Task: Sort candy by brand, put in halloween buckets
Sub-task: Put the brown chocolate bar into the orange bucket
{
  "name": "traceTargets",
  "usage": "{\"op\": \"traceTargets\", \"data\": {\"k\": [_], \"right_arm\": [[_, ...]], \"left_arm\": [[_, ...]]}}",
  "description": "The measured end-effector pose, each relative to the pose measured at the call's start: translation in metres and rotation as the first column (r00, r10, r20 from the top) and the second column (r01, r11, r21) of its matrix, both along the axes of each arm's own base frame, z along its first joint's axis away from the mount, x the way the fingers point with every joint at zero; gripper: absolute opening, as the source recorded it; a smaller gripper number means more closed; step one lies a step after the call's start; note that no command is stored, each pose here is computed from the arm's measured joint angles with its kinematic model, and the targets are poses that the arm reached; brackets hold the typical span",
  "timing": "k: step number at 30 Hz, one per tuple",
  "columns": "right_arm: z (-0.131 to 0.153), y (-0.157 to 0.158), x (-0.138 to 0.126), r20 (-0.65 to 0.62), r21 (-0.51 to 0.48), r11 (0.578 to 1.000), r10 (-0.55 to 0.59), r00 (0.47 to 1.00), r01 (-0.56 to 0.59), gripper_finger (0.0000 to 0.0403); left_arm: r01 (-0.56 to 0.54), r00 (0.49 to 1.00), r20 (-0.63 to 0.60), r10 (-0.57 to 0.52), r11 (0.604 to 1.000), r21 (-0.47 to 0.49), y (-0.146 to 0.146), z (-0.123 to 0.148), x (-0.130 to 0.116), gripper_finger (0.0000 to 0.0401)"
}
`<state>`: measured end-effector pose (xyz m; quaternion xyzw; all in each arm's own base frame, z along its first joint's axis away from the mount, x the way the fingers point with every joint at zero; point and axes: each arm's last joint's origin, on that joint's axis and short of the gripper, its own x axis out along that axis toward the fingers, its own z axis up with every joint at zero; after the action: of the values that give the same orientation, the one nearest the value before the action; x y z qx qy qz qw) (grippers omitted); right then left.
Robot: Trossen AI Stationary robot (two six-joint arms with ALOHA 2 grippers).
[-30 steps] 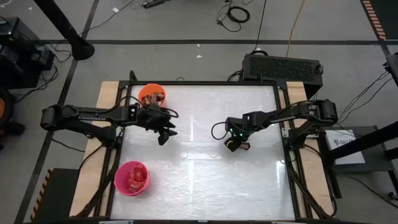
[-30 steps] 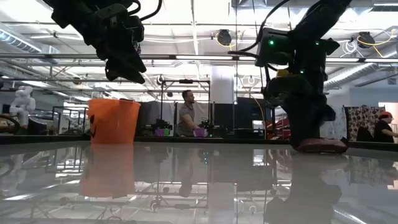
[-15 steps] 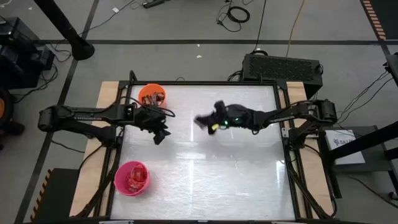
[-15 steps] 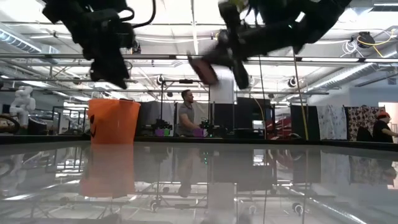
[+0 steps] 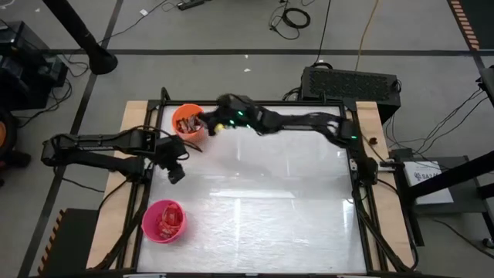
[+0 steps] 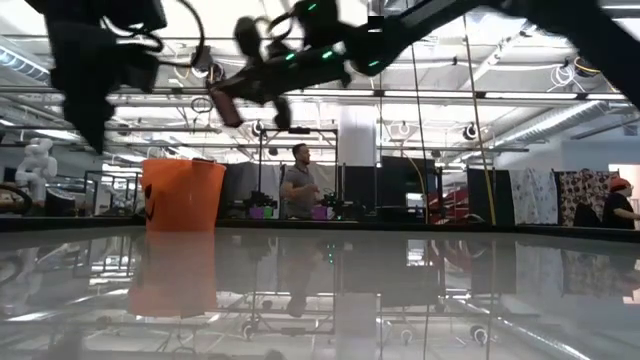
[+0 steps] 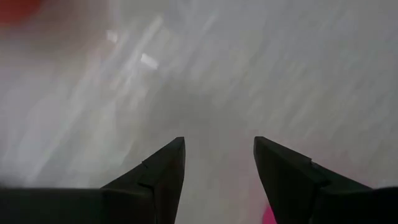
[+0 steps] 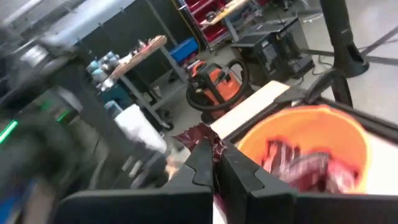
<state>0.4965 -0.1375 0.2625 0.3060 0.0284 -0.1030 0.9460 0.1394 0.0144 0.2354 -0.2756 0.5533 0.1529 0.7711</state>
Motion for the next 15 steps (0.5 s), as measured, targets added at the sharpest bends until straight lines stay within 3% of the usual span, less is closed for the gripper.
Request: {"op": "traceTargets", "data": {"k": [3, 7, 15], "right_arm": [[-0.006, -0.025, 0.024, -0.007, 0.039, 0.999, 0.001, 1.000, -0.001, 0.0000], [-0.022, -0.046, 0.047, -0.029, 0.097, 0.995, -0.003, 1.000, 0.006, 0.0000], [-0.043, -0.055, 0.067, 0.000, 0.134, 0.990, 0.038, 0.999, -0.037, 0.0015]], "left_arm": [[0.013, 0.997, -0.071, -0.015, 1.000, -0.016, -0.003, -0.002, -0.006, 0.0199], [0.019, 0.997, -0.077, -0.020, 1.000, -0.017, -0.004, -0.002, -0.007, 0.0199], [0.007, 0.998, -0.062, -0.005, 1.000, 0.027, -0.002, -0.002, -0.005, 0.0199]]}}
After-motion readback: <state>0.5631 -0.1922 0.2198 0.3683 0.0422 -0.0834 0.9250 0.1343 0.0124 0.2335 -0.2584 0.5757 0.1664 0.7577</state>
